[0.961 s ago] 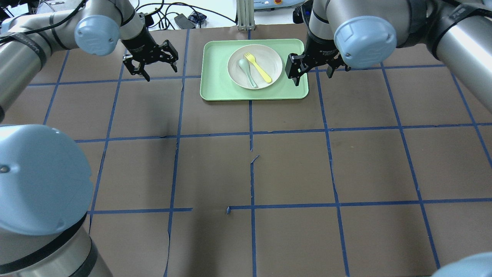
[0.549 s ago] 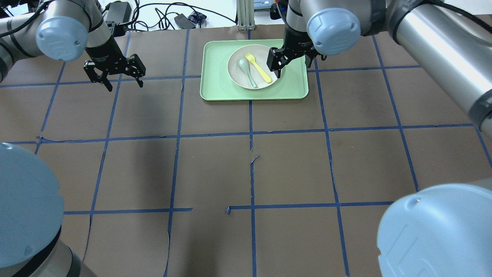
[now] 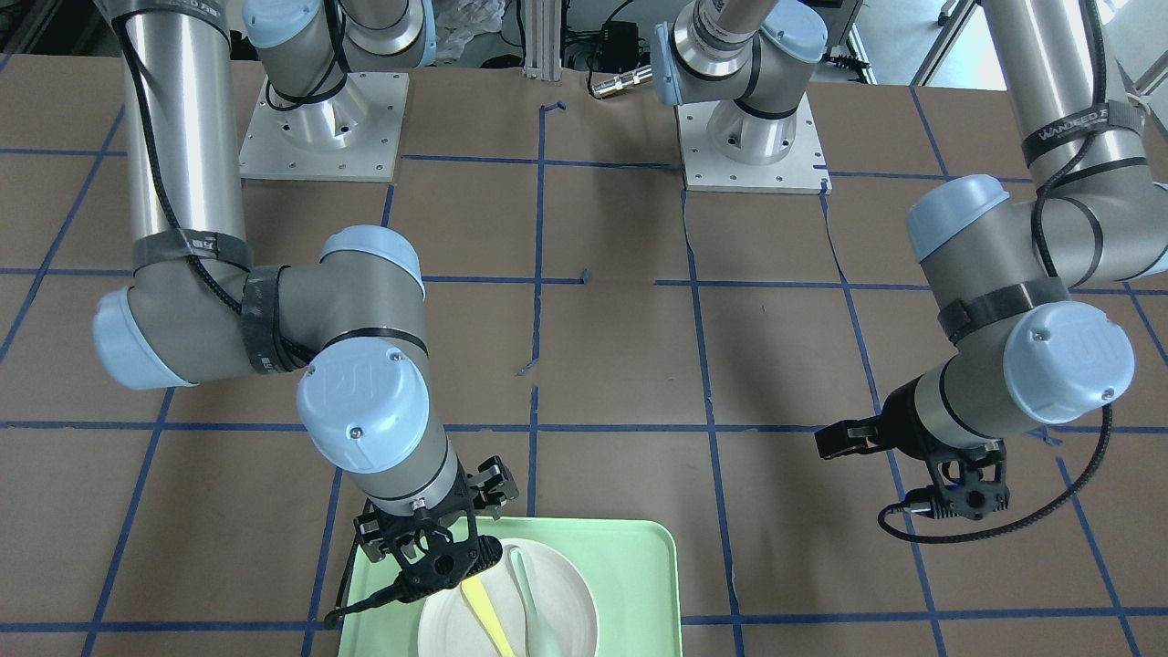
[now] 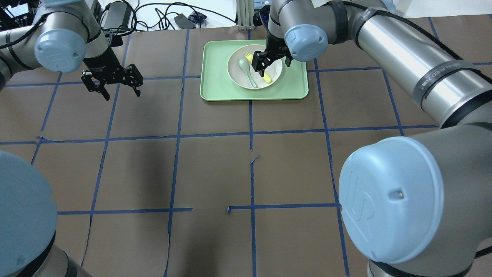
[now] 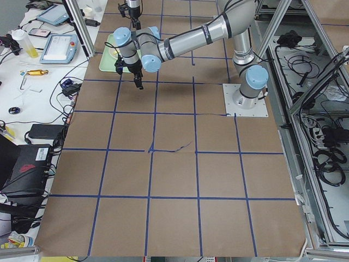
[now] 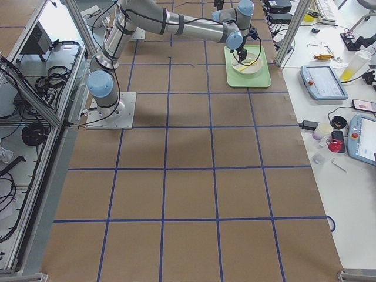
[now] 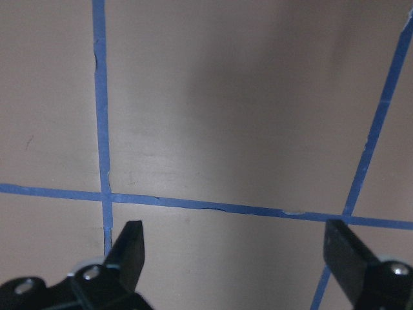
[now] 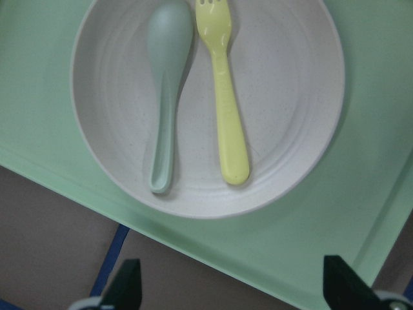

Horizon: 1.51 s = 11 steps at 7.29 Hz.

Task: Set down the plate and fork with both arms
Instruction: 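Release the plate and lift the left gripper while the right gripper reaches over the plate, then lower the right gripper and grasp the yellow fork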

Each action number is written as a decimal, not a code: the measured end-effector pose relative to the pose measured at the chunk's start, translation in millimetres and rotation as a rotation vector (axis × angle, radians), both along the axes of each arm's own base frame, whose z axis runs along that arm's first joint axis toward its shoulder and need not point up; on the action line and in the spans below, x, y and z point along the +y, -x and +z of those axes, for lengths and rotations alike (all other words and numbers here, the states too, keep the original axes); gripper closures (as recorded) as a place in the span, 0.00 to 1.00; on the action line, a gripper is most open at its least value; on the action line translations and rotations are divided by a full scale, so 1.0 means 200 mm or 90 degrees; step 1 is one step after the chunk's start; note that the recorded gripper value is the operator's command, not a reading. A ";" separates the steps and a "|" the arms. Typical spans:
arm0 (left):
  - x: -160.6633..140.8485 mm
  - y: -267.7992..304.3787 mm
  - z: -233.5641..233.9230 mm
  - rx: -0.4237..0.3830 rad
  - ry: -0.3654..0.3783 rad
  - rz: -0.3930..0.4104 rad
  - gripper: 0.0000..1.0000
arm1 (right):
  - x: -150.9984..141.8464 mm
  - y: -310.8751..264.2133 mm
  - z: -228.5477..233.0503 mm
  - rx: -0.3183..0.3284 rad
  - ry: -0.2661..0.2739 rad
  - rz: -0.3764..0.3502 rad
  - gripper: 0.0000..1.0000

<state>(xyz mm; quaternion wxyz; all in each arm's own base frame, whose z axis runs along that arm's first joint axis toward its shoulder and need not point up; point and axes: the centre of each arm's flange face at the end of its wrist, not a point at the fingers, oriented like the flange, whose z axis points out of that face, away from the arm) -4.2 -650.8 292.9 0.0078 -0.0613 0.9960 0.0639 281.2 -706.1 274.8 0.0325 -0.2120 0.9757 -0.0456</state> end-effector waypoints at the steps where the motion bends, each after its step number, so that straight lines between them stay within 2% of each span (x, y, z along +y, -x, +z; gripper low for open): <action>1: 0.00 0.00 -0.01 -0.001 0.005 0.000 0.00 | -0.04 -0.01 -0.06 -0.006 0.008 0.014 0.10; 2: 0.01 0.00 -0.02 -0.002 0.007 0.001 0.00 | -0.08 -0.02 -0.12 -0.008 0.015 0.023 0.16; 3: 0.01 0.00 -0.02 -0.003 0.007 0.001 0.00 | -0.12 -0.03 -0.16 -0.010 0.020 0.028 0.40; 5: 0.02 0.00 -0.01 -0.004 0.009 0.001 0.00 | -0.19 -0.05 -0.21 -0.012 0.032 0.031 0.40; 6: 0.02 0.00 0.00 -0.005 0.010 0.001 0.00 | -0.26 -0.06 -0.23 -0.015 0.042 0.032 0.49; 7: 0.02 0.00 0.01 -0.007 0.010 0.000 0.00 | -0.30 -0.07 -0.25 -0.018 0.048 0.032 0.51; 8: 0.02 0.00 0.01 -0.009 0.009 0.000 0.00 | -0.32 -0.09 -0.27 -0.023 0.048 0.033 0.43; 11: 0.05 0.00 -0.04 -0.011 -0.004 -0.001 0.00 | -0.33 -0.11 -0.36 -0.029 0.038 0.034 0.42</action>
